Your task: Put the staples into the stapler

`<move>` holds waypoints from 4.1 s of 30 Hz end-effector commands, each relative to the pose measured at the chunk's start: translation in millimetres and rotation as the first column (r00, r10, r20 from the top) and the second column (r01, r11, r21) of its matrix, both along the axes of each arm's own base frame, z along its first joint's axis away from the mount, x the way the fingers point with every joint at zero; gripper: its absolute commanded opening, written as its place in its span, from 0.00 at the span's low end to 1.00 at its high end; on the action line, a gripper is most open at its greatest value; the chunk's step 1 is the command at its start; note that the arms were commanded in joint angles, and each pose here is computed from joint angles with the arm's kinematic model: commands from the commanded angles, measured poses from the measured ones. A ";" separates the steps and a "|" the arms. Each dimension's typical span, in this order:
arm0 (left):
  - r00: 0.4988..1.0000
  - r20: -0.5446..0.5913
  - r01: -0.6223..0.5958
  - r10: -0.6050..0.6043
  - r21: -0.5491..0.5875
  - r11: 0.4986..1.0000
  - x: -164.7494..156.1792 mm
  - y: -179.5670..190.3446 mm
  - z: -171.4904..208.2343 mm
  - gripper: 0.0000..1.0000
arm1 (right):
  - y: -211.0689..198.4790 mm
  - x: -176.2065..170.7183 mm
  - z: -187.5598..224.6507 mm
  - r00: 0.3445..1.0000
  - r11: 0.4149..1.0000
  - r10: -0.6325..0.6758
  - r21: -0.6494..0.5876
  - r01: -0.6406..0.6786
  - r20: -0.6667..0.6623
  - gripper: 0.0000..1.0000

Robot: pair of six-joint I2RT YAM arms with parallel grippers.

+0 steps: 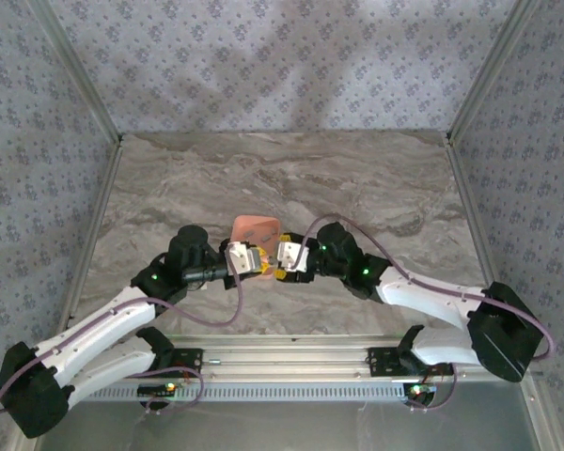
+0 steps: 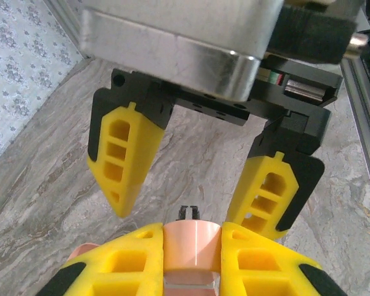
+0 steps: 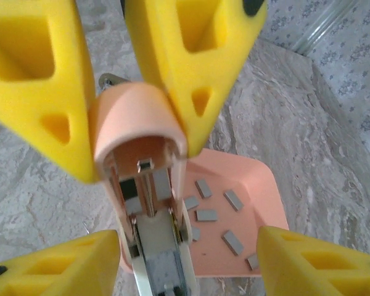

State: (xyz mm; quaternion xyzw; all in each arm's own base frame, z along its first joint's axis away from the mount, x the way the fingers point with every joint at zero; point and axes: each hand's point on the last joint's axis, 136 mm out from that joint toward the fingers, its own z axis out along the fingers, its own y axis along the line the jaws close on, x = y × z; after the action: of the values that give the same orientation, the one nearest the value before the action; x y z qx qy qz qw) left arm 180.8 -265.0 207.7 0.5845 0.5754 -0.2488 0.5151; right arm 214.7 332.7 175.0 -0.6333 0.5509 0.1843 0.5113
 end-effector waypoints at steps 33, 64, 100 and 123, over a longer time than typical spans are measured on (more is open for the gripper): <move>0.907 -0.142 -0.411 0.397 -0.085 0.908 57.4 20.6 3.8 0.64 | -43.7 49.9 -4.1 0.797 0.852 -0.384 0.154 0.501 -0.467 0.16; -0.003 -0.579 -0.900 0.815 0.357 0.250 93.1 146.1 -84.2 0.65 | -111.7 105.3 -124.1 -0.173 0.123 -0.834 -0.483 0.867 -0.524 0.21; -0.323 -0.452 -0.714 0.832 0.693 0.100 65.0 185.7 -146.0 0.64 | -114.5 80.2 -130.9 -0.171 0.182 -0.817 -0.527 0.830 -0.551 0.49; -0.402 -0.353 -0.551 0.845 0.830 0.085 36.6 187.5 -182.7 0.62 | -103.6 79.9 -117.3 -0.097 0.244 -0.808 -0.481 0.842 -0.581 0.49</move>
State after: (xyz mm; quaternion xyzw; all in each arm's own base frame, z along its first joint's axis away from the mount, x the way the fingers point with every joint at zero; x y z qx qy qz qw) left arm 230.3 -79.3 25.8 -0.1197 0.9894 -0.0064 0.0818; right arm 298.5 229.3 53.3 0.0091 0.9682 0.0808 0.2367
